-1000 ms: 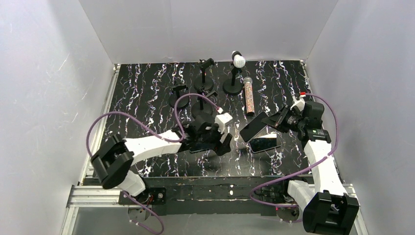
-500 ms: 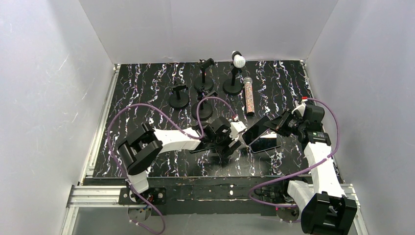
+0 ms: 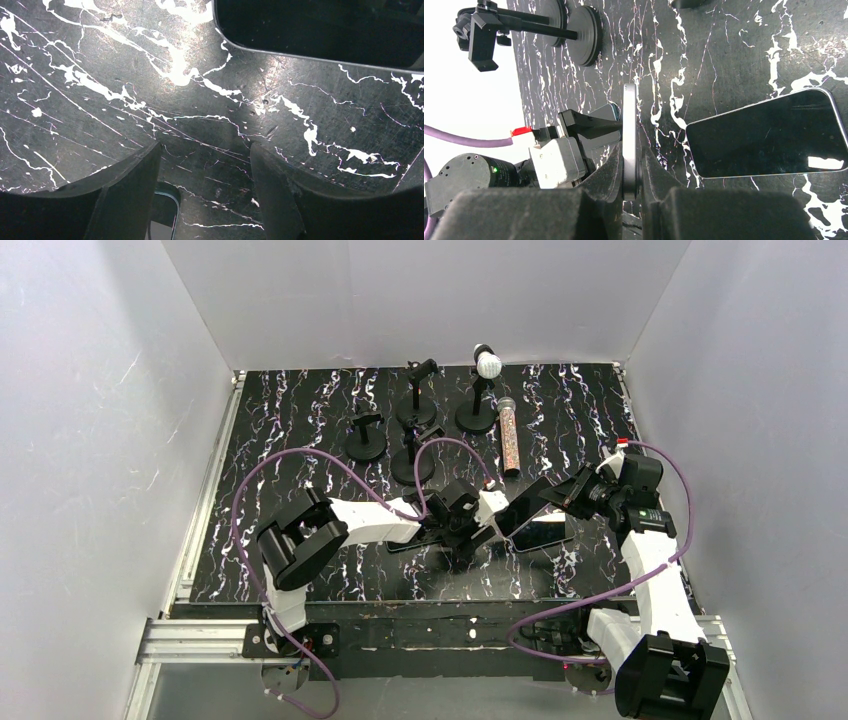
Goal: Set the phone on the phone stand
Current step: Move the phone to the center of the board.
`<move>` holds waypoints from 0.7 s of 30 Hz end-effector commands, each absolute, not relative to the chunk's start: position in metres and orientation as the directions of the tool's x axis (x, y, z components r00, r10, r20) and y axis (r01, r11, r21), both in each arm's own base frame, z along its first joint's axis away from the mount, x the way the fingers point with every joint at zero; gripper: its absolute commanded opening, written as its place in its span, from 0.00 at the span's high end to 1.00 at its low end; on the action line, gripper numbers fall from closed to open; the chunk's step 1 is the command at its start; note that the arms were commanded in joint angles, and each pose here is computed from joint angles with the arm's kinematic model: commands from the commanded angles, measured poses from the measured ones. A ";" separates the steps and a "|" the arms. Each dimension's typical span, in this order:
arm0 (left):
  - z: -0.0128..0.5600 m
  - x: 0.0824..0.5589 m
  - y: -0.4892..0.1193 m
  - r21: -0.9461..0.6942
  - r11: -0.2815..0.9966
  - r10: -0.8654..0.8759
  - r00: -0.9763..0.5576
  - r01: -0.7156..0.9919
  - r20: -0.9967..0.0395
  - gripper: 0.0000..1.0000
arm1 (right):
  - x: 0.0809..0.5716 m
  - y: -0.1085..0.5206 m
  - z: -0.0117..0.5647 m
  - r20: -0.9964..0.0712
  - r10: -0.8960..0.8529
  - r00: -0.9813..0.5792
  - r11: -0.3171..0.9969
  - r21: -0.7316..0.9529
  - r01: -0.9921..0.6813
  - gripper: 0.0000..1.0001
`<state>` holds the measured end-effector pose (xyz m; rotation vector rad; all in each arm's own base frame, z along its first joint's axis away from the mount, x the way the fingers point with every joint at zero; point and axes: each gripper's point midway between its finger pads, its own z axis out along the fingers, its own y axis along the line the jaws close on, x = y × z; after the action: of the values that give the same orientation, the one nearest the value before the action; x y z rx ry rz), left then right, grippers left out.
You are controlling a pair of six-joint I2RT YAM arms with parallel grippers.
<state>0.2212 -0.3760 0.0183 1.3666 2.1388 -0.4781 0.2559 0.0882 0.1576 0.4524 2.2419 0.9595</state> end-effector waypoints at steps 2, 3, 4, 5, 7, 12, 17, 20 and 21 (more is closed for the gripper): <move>0.007 0.215 -0.354 0.024 0.439 0.748 -0.351 0.898 -0.563 0.38 | 0.259 0.091 0.170 -0.462 0.525 -0.715 0.660 0.751 -0.001 0.99; 0.007 0.215 -0.352 0.031 0.446 0.749 -0.355 0.894 -0.559 0.39 | 0.259 0.091 0.170 -0.460 0.525 -0.715 0.658 0.753 -0.001 0.99; 0.006 0.216 -0.349 0.034 0.453 0.750 -0.361 0.891 -0.554 0.39 | 0.259 0.092 0.171 -0.461 0.525 -0.716 0.657 0.754 -0.004 0.99; 0.005 0.215 -0.348 0.034 0.457 0.752 -0.365 0.889 -0.548 0.40 | 0.259 0.092 0.171 -0.460 0.523 -0.717 0.655 0.756 -0.007 0.99; 0.004 0.220 -0.342 0.065 0.478 0.755 -0.372 0.876 -0.540 0.42 | 0.259 0.093 0.171 -0.461 0.523 -0.717 0.655 0.756 -0.008 0.99; 0.000 0.222 -0.329 0.101 0.506 0.766 -0.392 0.857 -0.509 0.47 | 0.260 0.093 0.172 -0.460 0.524 -0.717 0.653 0.758 -0.009 0.99; 0.005 0.224 -0.314 0.135 0.534 0.762 -0.407 0.834 -0.503 0.49 | 0.260 0.093 0.173 -0.461 0.525 -0.715 0.649 0.760 -0.013 0.99; 0.009 0.224 -0.305 0.147 0.553 0.758 -0.422 0.820 -0.498 0.50 | 0.260 0.094 0.172 -0.456 0.526 -0.718 0.645 0.764 -0.013 0.99; 0.010 0.223 -0.302 0.150 0.559 0.756 -0.427 0.816 -0.496 0.50 | 0.260 0.094 0.173 -0.455 0.525 -0.719 0.642 0.767 -0.017 0.99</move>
<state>0.2301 -0.3460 0.0196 1.2561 2.1862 -0.3171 0.2545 0.0902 0.1572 0.4464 2.2428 0.9783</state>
